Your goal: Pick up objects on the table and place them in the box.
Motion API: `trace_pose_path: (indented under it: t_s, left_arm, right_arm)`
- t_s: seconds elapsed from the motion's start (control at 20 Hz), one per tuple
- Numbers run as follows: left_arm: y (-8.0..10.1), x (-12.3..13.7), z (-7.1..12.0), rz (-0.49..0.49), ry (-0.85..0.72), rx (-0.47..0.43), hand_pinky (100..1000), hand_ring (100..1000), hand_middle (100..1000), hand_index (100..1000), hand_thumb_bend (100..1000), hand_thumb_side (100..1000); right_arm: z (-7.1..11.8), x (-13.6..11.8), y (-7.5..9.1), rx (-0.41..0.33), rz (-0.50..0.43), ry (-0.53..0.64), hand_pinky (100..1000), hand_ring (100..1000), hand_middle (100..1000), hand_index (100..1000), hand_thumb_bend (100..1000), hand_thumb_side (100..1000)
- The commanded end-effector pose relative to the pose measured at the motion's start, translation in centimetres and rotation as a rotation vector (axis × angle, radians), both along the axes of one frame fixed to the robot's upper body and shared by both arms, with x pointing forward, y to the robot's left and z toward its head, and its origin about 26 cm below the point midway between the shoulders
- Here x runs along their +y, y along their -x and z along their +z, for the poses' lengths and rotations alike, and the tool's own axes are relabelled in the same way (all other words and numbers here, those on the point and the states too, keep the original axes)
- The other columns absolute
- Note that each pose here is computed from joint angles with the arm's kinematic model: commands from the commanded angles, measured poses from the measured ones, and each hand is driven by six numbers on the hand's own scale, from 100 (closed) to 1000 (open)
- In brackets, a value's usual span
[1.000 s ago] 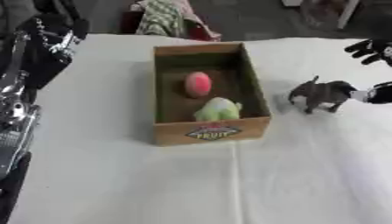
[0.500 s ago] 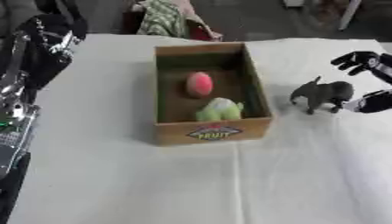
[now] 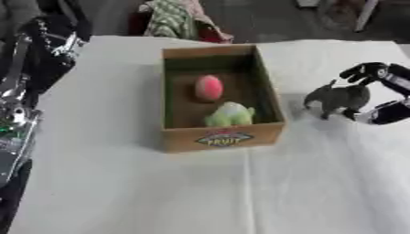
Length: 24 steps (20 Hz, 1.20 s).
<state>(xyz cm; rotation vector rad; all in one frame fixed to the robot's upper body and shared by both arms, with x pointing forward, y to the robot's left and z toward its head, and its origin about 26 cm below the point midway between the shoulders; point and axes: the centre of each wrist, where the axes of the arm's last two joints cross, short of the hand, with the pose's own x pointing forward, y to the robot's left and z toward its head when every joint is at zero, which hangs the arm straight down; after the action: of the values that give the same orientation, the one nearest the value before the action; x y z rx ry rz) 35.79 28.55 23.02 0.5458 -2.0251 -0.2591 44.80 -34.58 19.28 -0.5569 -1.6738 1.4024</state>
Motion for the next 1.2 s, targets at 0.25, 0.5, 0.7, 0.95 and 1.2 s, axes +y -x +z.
trace_pose_path:
  t_s: [0.25, 0.5, 0.7, 0.95, 1.2]
  left_arm:
    - [0.3, 0.2, 0.9, -0.001, -0.004, -0.030, 597, 588, 589, 767, 570, 617]
    - [0.3, 0.2, 0.8, -0.001, -0.004, -0.027, 598, 588, 589, 767, 566, 614]
    - [0.3, 0.2, 0.8, 0.000, -0.002, -0.027, 598, 587, 593, 767, 564, 613]
    - [0.3, 0.2, 0.7, 0.001, 0.000, -0.023, 598, 586, 593, 767, 554, 608]
    - [0.3, 0.2, 0.8, 0.002, -0.001, -0.023, 599, 586, 593, 763, 549, 606]
  right_arm:
    - [1.3, -0.9, 0.4, 0.001, -0.012, 0.043, 746, 765, 761, 834, 319, 100]
    - [1.2, -1.1, 0.4, 0.013, -0.022, 0.052, 697, 698, 695, 773, 271, 100]
    - [1.4, -1.2, 0.5, -0.008, -0.037, 0.047, 618, 570, 588, 696, 226, 100]
    - [1.8, -1.3, 0.6, -0.035, -0.047, -0.002, 490, 374, 388, 531, 186, 100]
    - [3.0, -1.2, 0.9, -0.025, -0.021, -0.035, 460, 318, 329, 489, 196, 100]
